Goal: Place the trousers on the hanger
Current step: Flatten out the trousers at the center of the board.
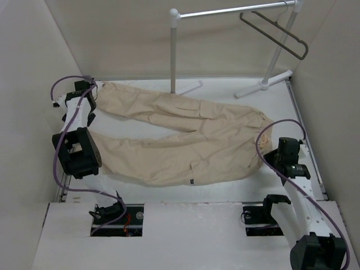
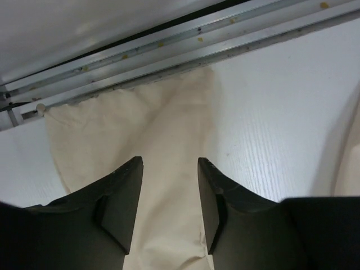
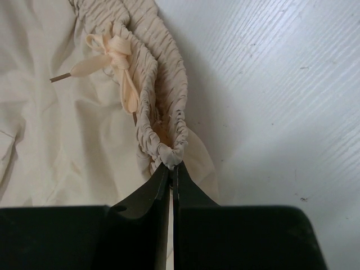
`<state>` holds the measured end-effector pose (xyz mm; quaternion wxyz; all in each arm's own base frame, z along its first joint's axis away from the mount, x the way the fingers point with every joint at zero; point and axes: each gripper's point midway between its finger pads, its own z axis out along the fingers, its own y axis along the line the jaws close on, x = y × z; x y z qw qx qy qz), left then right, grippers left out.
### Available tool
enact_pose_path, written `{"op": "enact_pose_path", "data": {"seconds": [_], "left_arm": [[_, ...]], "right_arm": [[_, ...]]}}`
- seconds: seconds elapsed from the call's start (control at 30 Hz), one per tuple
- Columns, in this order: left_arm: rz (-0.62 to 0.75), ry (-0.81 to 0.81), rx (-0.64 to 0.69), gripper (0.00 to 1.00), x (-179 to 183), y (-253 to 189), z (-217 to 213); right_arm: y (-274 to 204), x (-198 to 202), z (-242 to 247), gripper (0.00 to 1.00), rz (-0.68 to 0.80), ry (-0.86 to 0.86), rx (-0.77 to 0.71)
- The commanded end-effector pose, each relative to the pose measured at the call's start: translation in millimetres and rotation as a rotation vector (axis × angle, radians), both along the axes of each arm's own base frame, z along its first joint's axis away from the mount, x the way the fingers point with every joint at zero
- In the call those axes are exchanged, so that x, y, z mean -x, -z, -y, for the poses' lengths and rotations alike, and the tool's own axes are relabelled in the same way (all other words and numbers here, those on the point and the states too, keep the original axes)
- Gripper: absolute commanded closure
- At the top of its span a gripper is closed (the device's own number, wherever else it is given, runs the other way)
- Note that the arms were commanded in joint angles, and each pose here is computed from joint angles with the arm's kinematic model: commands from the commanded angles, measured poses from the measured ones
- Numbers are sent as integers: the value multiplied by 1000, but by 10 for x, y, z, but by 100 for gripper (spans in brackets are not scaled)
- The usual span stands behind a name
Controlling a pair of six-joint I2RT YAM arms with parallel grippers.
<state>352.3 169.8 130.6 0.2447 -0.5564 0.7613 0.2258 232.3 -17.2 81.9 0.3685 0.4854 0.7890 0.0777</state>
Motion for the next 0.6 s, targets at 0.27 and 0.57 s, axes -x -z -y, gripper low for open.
{"op": "enact_pose_path", "data": {"seconds": [0.27,0.57], "left_arm": [[174,60,105,52,995,-57,447],[112,-91,214,53,1725,636,499]], "right_arm": [[-151,49,37,96,62,12,11],[-232,94,8,97,46,1,0]]}}
